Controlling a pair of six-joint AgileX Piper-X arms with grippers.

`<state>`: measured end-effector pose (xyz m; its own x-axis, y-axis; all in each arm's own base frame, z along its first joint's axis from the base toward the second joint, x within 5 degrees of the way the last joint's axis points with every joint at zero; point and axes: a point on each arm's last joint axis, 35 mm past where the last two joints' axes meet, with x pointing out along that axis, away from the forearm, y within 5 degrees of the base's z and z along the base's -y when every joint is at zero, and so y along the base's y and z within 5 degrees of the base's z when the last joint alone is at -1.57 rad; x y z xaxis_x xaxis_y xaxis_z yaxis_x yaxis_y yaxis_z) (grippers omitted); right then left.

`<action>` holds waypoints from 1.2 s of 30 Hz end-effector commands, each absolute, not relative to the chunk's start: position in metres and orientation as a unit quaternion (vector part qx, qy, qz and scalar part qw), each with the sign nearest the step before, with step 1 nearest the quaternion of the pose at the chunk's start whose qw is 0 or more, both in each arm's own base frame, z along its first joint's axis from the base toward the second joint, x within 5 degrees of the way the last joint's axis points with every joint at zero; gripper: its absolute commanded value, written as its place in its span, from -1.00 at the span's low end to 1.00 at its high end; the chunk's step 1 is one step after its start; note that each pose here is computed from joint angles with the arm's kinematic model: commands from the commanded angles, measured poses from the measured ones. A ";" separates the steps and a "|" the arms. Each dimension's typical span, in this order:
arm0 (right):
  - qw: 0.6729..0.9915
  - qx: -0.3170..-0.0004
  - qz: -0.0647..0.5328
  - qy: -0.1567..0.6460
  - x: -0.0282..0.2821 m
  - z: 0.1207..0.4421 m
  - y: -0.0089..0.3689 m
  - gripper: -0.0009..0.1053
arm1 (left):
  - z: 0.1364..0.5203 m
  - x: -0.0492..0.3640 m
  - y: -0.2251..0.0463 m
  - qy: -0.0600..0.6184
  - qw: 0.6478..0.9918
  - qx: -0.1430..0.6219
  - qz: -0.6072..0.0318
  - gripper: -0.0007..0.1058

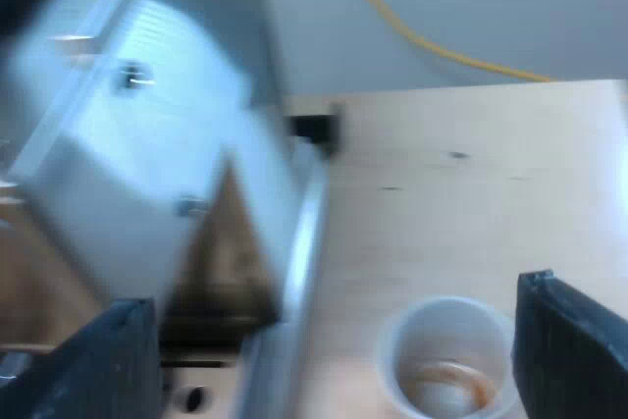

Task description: Pour the beans into the coffee machine

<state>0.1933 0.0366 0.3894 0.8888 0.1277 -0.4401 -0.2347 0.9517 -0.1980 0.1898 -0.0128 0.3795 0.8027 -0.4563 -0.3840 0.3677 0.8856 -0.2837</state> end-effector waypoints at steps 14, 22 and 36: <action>0.964 -0.180 0.051 0.187 0.120 0.413 0.009 0.50 | 0.406 0.129 -0.006 0.165 0.980 -0.066 -0.095 0.71; 0.972 -0.177 0.045 0.146 0.076 0.398 0.005 0.50 | 0.423 0.074 -0.003 0.080 0.992 -0.085 -0.050 0.71; 0.981 -0.171 0.035 0.083 0.024 0.352 0.000 0.50 | 0.388 0.021 -0.003 0.083 0.992 -0.084 -0.037 0.71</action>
